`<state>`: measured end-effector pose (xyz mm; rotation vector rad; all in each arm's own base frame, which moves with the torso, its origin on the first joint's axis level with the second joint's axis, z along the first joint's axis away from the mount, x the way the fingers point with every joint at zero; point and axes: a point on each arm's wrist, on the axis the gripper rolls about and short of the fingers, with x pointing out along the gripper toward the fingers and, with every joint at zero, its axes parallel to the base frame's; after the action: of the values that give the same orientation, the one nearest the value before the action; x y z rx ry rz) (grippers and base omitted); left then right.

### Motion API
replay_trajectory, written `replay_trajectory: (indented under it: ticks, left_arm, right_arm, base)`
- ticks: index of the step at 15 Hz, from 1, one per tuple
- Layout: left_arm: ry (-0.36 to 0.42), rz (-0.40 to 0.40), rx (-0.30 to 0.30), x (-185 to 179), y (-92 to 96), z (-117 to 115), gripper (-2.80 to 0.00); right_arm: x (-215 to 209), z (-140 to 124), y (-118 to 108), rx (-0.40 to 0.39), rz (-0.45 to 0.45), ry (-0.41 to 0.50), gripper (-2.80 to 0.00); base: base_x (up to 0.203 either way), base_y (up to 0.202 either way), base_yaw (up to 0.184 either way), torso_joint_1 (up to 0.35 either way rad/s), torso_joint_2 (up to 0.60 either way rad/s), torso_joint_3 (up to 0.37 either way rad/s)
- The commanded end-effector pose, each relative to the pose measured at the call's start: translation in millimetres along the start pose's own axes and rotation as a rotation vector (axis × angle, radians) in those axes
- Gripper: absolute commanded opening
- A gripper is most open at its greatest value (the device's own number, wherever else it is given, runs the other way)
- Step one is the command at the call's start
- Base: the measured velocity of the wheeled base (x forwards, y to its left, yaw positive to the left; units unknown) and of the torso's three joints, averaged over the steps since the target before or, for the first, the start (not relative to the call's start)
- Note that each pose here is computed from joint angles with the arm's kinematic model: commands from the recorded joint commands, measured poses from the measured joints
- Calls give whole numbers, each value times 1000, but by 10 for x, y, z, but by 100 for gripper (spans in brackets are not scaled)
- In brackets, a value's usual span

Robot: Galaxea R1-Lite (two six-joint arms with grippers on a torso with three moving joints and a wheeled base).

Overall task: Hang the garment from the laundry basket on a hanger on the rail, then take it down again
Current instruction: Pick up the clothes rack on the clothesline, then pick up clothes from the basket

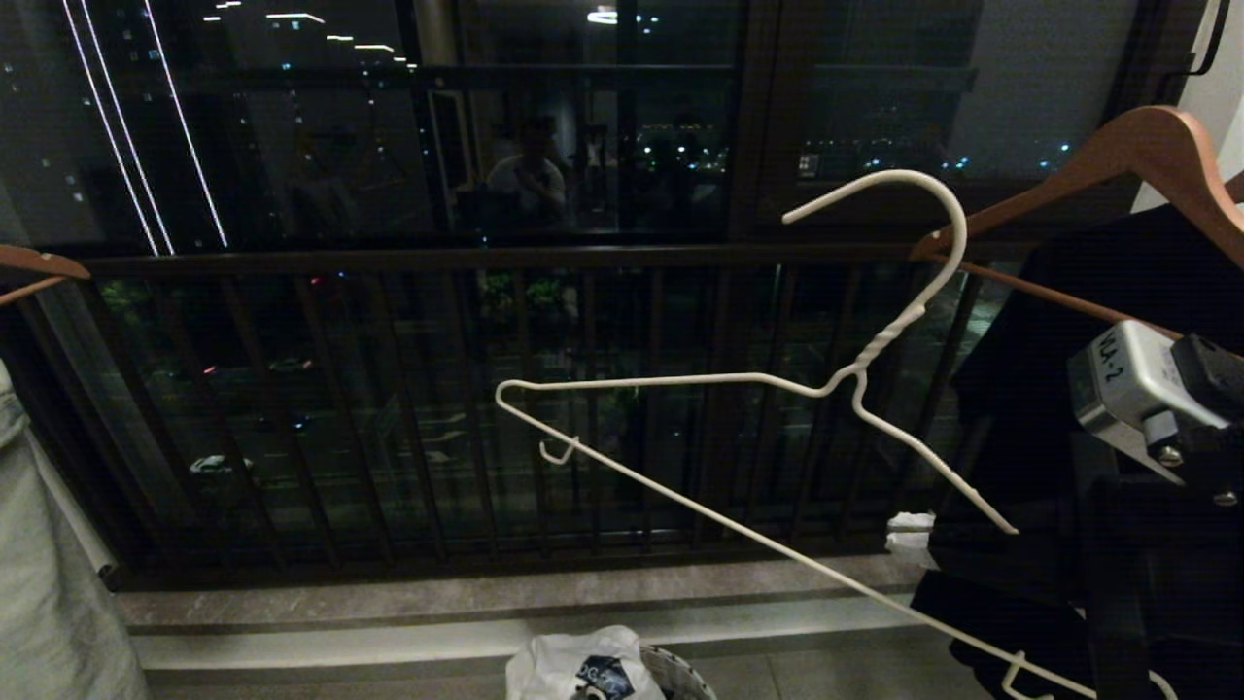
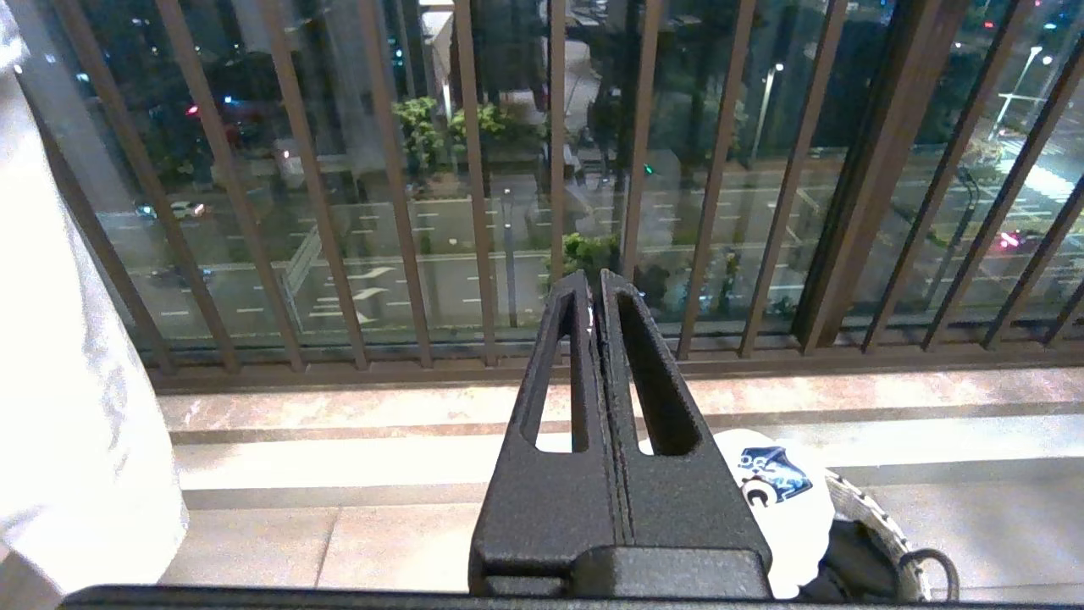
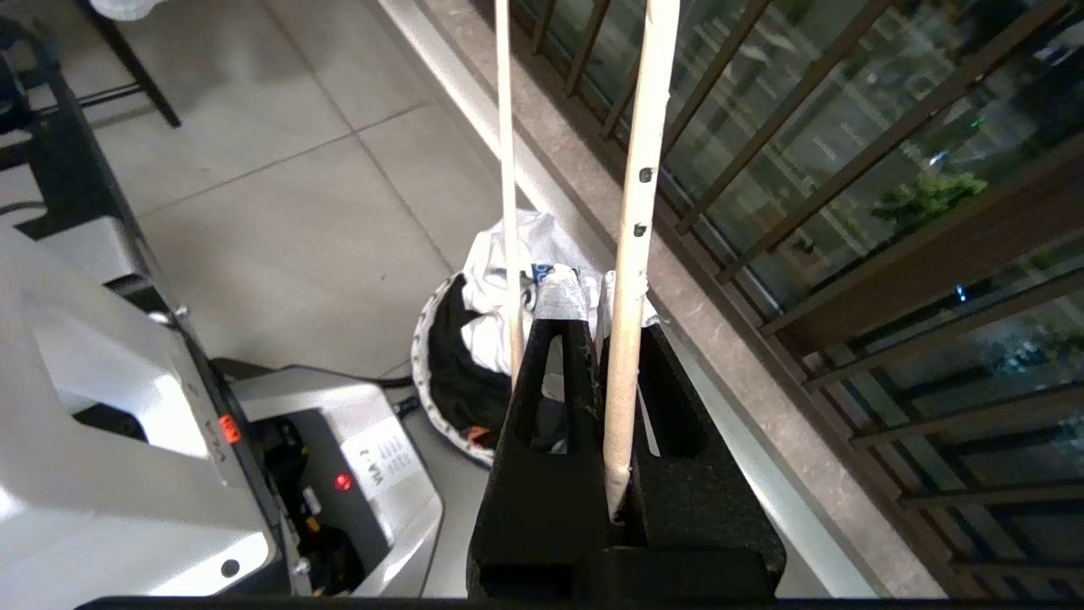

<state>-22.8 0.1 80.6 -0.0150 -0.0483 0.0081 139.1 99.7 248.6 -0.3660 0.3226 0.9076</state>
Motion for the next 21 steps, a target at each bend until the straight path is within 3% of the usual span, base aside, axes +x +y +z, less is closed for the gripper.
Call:
replay_trajectory:
  ticks: [1, 21]
  left_arm:
    - [14, 1, 0, 10, 1, -42, -280]
    - [14, 1, 0, 10, 1, -42, -280]
  right_arm:
    - [-40, 2, 12, -5, -1, -11, -280]
    - [-21, 8, 4, -17, -11, -41, -280]
  base:
    - [0, 0, 0, -160, 361, 194]
    - [0, 0, 0, -204, 498, 292]
